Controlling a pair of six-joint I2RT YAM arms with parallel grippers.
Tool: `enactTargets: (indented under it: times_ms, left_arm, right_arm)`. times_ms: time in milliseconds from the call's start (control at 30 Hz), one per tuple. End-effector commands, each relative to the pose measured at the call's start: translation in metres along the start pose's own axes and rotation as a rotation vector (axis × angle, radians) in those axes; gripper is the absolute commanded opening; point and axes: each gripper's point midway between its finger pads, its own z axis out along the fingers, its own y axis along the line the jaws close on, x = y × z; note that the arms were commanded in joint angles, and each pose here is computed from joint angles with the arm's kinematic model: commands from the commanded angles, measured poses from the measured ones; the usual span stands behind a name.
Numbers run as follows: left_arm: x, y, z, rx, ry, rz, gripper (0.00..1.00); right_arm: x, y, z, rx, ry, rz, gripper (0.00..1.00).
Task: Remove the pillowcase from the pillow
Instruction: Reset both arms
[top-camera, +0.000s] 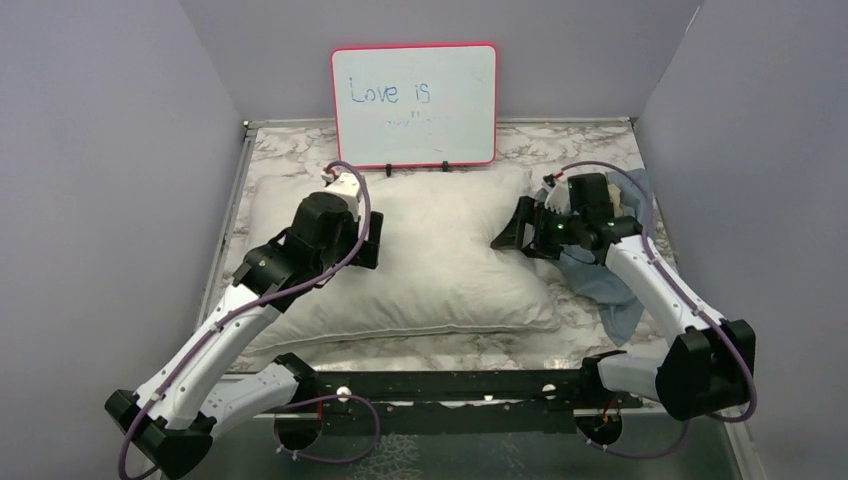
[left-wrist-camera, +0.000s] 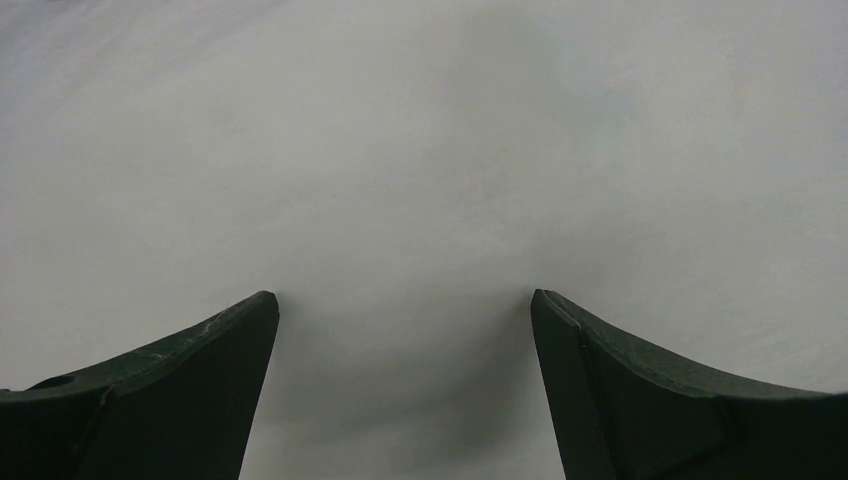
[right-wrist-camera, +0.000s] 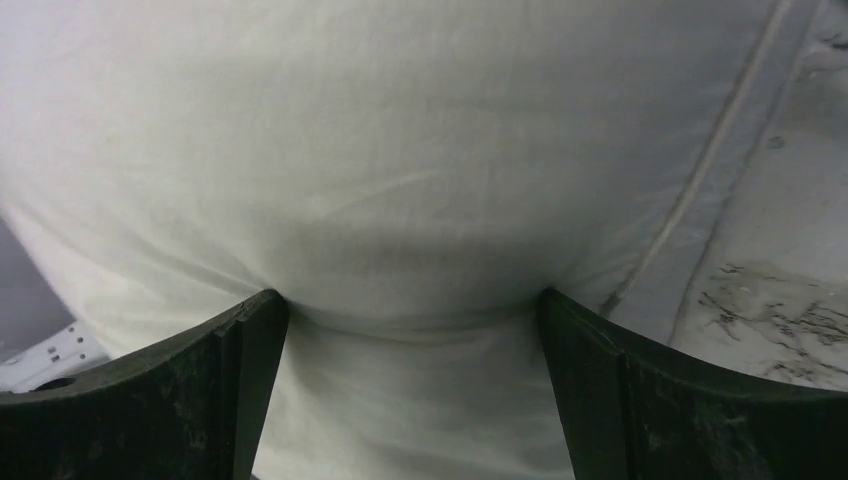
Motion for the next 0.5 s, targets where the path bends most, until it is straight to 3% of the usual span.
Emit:
enactTargets:
  times_ms: [0, 100, 167, 333, 467]
  left_arm:
    - [0.026, -0.049, 0.019, 0.252, 0.092, 0.001, 0.98]
    - [0.054, -0.074, 0.023, 0.379, 0.194, -0.052, 0.99]
    - [0.061, -0.074, 0.021, 0.375, 0.211, -0.082, 0.99]
    - [0.011, -0.038, -0.003, 0.202, -0.007, -0.170, 0.98]
    - [-0.035, 0.002, -0.032, 0.020, -0.206, -0.291, 0.99]
  right_arm:
    - [0.038, -0.002, 0.021, 0.004, 0.143, 0.013, 0.98]
    - [0.048, -0.019, 0.028, 0.072, 0.176, 0.034, 0.97]
    - [0.038, -0.020, 0.021, 0.116, 0.145, 0.007, 0.98]
    - [-0.032, -0.007, -0.030, 0.280, -0.148, -0.115, 1.00]
    - [-0.063, 0.018, -0.074, 0.293, -0.312, -0.218, 1.00]
